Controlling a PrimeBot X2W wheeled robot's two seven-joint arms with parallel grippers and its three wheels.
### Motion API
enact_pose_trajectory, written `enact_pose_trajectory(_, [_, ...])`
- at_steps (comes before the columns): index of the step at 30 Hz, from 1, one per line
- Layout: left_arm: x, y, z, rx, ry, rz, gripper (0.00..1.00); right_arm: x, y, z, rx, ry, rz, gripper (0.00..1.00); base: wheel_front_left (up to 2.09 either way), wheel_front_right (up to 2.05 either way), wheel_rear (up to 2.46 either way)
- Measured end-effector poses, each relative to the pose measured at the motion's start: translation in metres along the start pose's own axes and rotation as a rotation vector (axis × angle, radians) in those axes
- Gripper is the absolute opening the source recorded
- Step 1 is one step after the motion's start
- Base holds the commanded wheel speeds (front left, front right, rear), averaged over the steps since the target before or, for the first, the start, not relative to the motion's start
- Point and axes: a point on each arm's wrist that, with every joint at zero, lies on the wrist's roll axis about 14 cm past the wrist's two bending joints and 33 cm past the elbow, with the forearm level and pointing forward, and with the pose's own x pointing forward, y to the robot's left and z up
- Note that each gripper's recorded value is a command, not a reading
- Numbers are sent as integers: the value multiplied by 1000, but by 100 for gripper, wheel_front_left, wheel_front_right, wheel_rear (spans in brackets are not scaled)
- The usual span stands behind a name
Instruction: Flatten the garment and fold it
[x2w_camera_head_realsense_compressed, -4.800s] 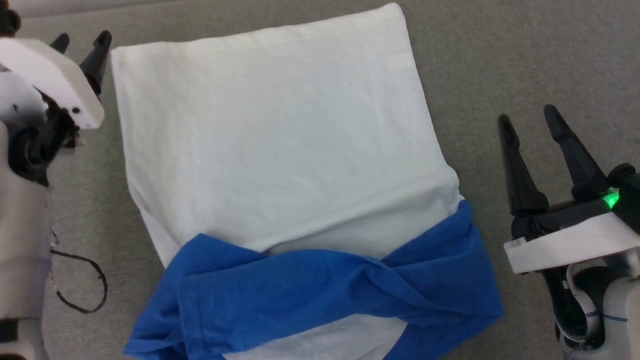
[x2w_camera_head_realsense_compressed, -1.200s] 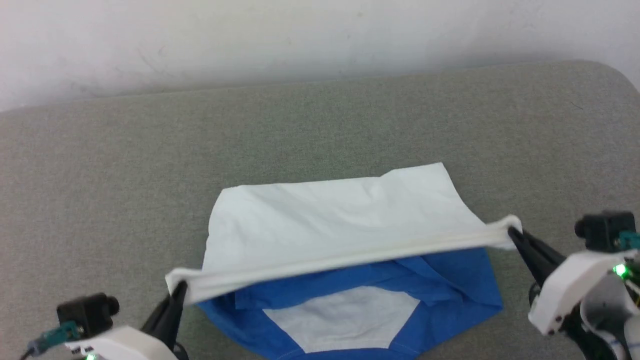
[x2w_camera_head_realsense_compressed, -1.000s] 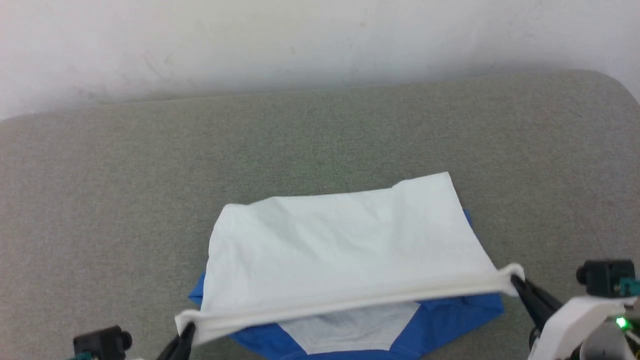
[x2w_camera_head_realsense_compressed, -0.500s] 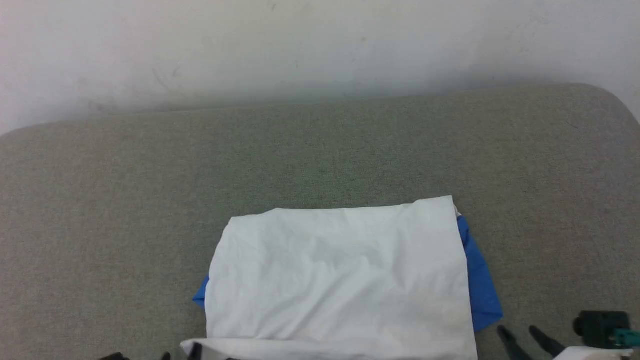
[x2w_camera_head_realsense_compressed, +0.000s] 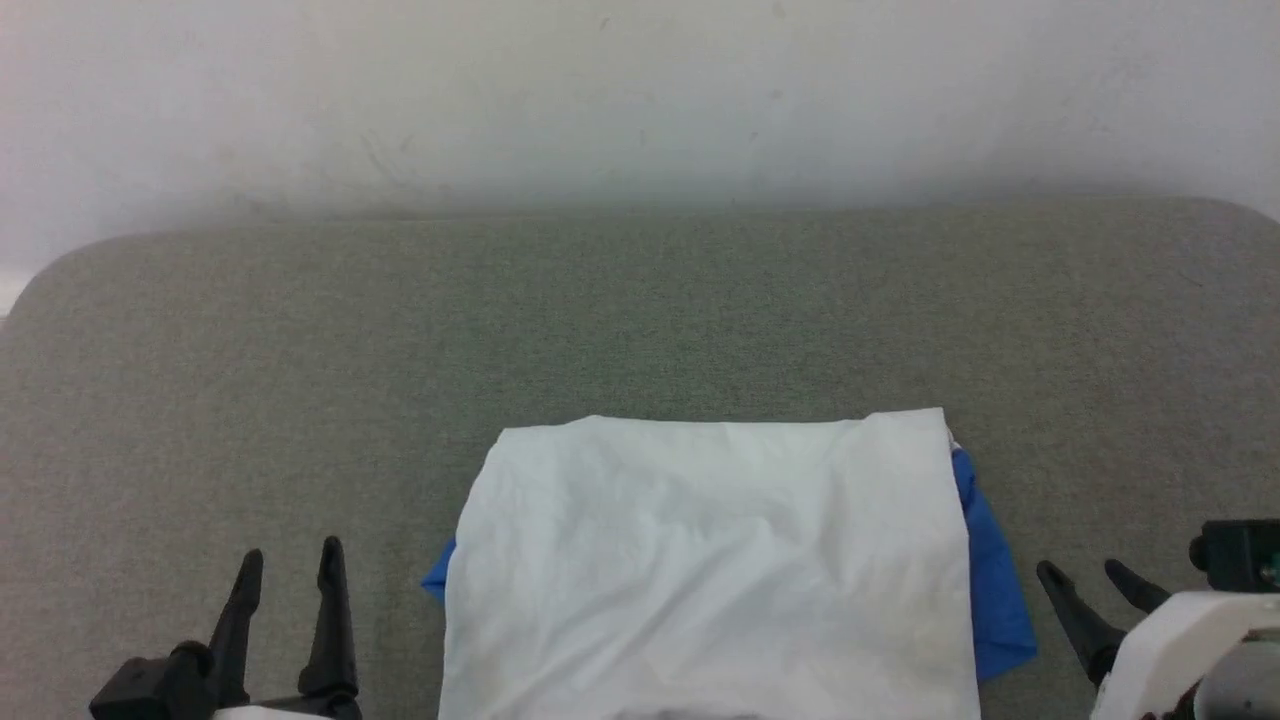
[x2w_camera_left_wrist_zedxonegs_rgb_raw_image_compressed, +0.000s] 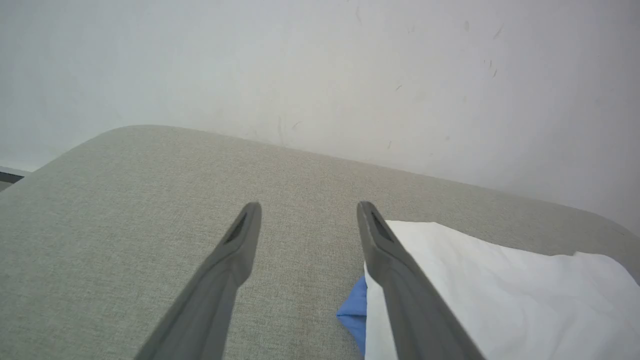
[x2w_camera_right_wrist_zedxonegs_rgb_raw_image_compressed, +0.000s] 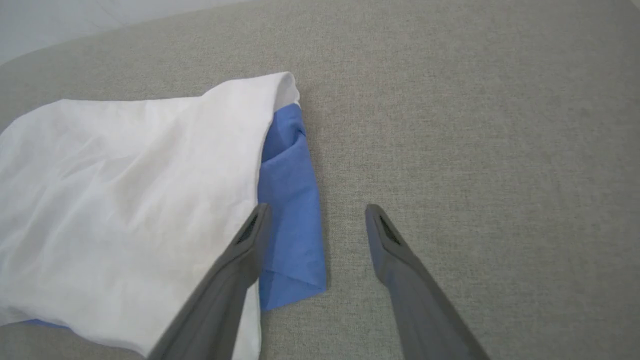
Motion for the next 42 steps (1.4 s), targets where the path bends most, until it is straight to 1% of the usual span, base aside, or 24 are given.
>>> enact_pose_trajectory(4, [0,-4,7,23,-40,-9,100,22,19,1,-47,65,63,100,0,0,0])
enact_pose_trajectory(9, [4,-12,6,11,-53,-18,100,49,41,-8,-86,172,128,100,0,0,0])
enact_pose_trajectory(15, [11,-14,3,2,-52,-16,100,71,37,-38,-113,328,124,100,0,0,0])
enact_pose_trajectory(17, [10,-12,-1,1,-40,-10,100,75,37,-50,-116,382,122,100,0,0,0])
enact_pose_trajectory(21, [9,-9,-5,7,-33,-4,100,77,42,-62,-110,468,142,100,0,0,0])
enact_pose_trajectory(22, [9,-9,-5,9,-34,-4,100,77,44,-63,-102,486,149,91,0,0,0])
enact_pose_trajectory(23, [9,-10,-4,9,-34,-5,100,76,45,-65,-91,507,155,46,0,0,0])
enact_pose_trajectory(24, [9,-10,-4,10,-36,-7,100,74,48,-67,-84,526,163,31,0,0,0])
enact_pose_trajectory(25, [9,-11,-4,11,-37,-10,100,73,51,-68,-81,539,173,2,0,0,0])
enact_pose_trajectory(26, [9,-12,-3,11,-39,-13,100,72,54,-69,-74,544,183,0,0,0,0])
enact_pose_trajectory(30, [10,-14,-2,13,-43,-22,100,68,71,-71,-63,538,232,0,0,0,0])
enact_pose_trajectory(35, [11,-17,1,14,-53,-34,100,67,75,-51,-53,418,246,0,0,0,0])
enact_pose_trajectory(38, [11,-19,2,14,-57,-41,100,63,59,-32,-41,339,212,0,0,0,0])
enact_pose_trajectory(42, [12,-21,4,16,-62,-46,100,48,17,-24,-14,296,110,0,0,0,0])
